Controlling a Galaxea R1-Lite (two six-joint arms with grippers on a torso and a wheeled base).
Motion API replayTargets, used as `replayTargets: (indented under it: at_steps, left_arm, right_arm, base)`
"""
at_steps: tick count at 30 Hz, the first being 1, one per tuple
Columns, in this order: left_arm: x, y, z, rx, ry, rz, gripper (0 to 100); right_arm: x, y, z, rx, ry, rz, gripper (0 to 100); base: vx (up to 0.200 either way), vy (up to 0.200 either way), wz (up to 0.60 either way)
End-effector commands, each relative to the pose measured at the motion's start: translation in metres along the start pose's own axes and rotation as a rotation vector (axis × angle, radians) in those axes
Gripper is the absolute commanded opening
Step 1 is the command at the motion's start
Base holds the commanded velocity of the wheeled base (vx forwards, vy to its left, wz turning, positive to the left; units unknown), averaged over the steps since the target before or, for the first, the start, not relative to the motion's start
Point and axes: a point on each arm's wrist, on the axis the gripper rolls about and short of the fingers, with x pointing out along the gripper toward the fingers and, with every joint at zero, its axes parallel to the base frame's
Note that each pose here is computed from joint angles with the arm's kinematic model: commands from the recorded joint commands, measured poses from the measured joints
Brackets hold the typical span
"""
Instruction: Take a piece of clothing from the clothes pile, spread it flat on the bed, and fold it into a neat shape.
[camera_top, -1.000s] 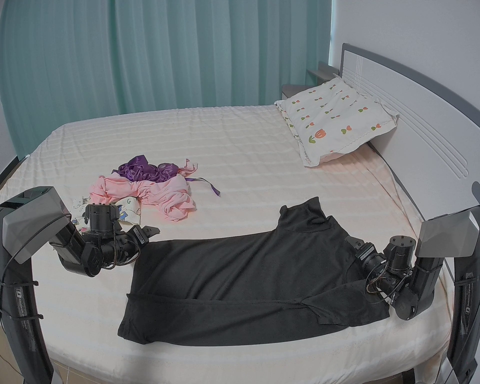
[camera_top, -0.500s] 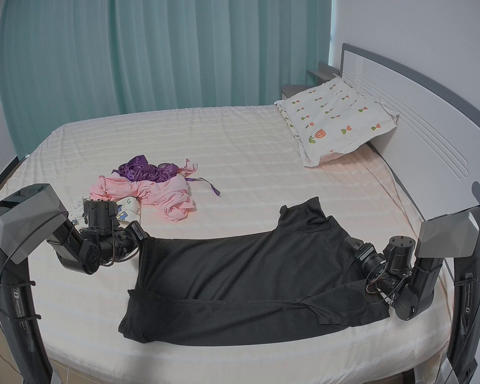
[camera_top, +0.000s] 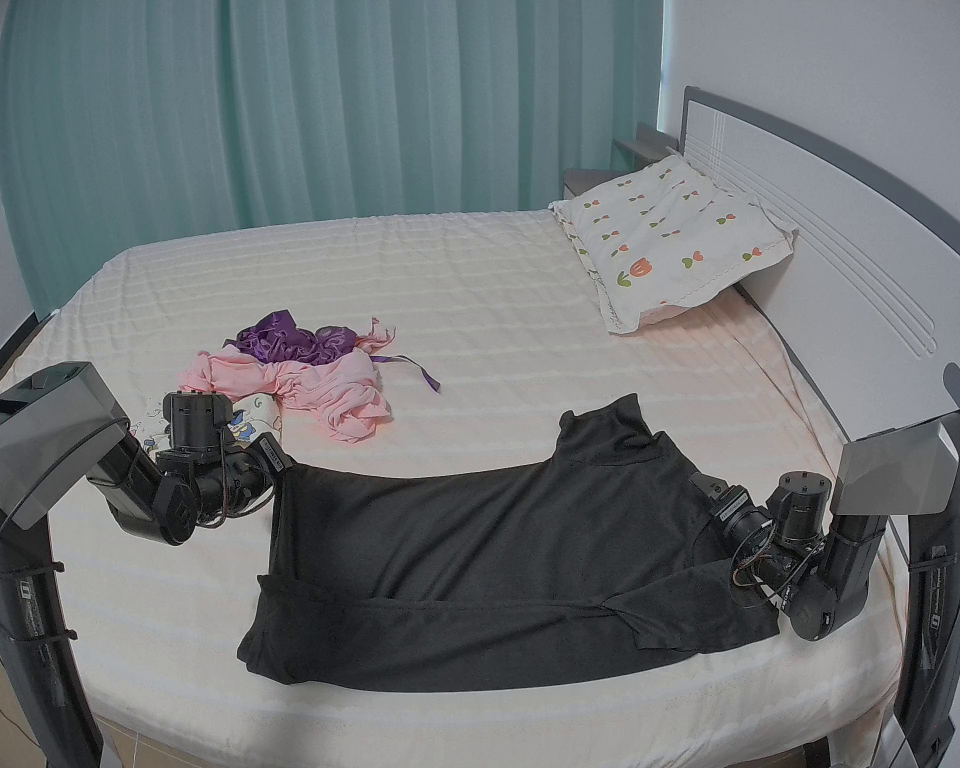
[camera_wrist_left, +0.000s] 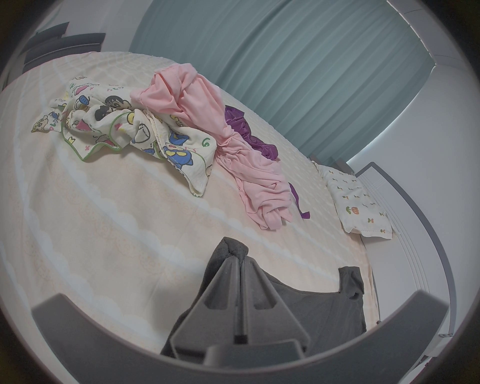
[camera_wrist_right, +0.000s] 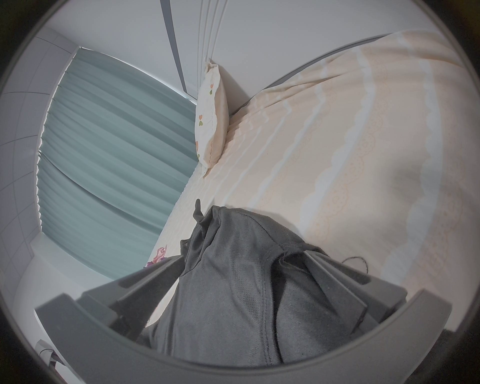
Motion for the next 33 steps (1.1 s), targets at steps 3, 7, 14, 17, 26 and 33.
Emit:
replayTargets:
  at_steps: [3,7,14,17,26,33]
  left_arm:
    - [-0.002,0.000,-0.001,-0.001,-0.002,0.007,0]
    - [-0.004,0.000,-0.002,-0.009,0.001,0.008,0]
    - [-0.006,0.005,-0.009,-0.011,0.024,0.025,0]
    - [-0.006,0.004,-0.008,-0.010,0.022,0.023,0]
    - [-0.010,-0.008,-0.011,0.006,0.018,0.005,0]
    - [-0.013,-0.016,-0.009,0.014,-0.005,0.002,0]
  right_arm:
    - [-0.001,0.005,0.003,-0.039,-0.019,0.018,100]
    - [0.000,0.007,0.007,-0.097,-0.036,0.025,100]
    - [0.012,0.014,0.012,-0.134,-0.038,0.039,100]
    - [0.020,0.017,0.014,-0.148,-0.035,0.035,100]
    - [0.063,0.030,0.031,-0.282,-0.042,0.008,100]
    - [0.075,0.035,0.044,-0.424,0.014,0.064,100]
  base:
    - [0.000,0.000,0.00]
    - [0.000,0.000,0.00]
    - [0.000,0.000,0.00]
    - [0.000,0.000,0.00]
    - [0.000,0.000,0.00]
    - [0.000,0.000,0.00]
